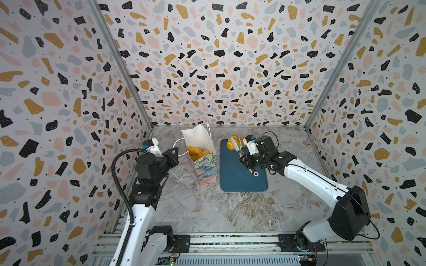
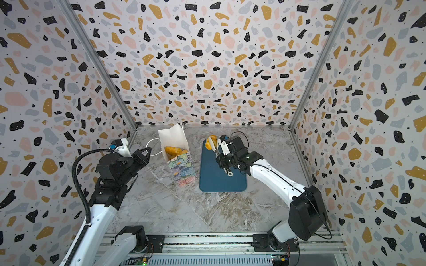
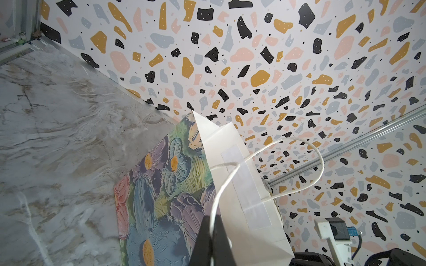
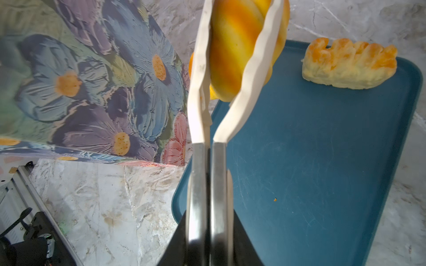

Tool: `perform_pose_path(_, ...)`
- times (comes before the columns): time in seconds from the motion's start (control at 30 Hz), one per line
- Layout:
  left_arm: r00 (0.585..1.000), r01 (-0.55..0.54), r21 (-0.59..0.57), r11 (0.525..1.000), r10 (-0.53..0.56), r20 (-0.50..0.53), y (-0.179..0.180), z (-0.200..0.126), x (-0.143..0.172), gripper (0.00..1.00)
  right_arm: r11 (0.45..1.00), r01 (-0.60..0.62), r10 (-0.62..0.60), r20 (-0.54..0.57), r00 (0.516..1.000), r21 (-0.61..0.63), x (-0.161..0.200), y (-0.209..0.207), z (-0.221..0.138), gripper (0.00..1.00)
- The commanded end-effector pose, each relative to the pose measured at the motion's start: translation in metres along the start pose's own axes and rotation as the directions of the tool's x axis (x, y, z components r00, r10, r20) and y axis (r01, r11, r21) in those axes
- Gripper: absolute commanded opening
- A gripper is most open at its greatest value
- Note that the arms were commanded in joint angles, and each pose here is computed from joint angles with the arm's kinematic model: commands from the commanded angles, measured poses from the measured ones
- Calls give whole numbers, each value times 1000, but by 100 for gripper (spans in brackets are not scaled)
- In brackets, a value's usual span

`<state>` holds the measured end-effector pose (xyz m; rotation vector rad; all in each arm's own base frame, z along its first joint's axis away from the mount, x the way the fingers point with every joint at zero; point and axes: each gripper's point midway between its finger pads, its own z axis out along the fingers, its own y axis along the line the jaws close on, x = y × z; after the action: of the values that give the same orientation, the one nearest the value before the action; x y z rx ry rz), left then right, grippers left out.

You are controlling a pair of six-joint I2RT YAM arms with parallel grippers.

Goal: Pack bread into a paper bag
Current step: Pick up the bread from the tray, then place the bread in the paper bag.

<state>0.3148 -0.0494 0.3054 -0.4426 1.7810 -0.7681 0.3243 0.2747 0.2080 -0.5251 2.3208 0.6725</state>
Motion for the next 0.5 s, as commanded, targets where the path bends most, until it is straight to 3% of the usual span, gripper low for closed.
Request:
perform_pose_path(0.0, 1000, -10, 27, 1000, 10, 21, -8, -2, -7, 0, 998, 39, -33, 128, 991, -46, -37, 22, -28, 19)
perform_pose_path(0.47, 1000, -8, 32, 999, 8, 21, -11, -3, -9, 0, 987, 115, -84, 245, 966, -116, -67, 58, -59, 16)
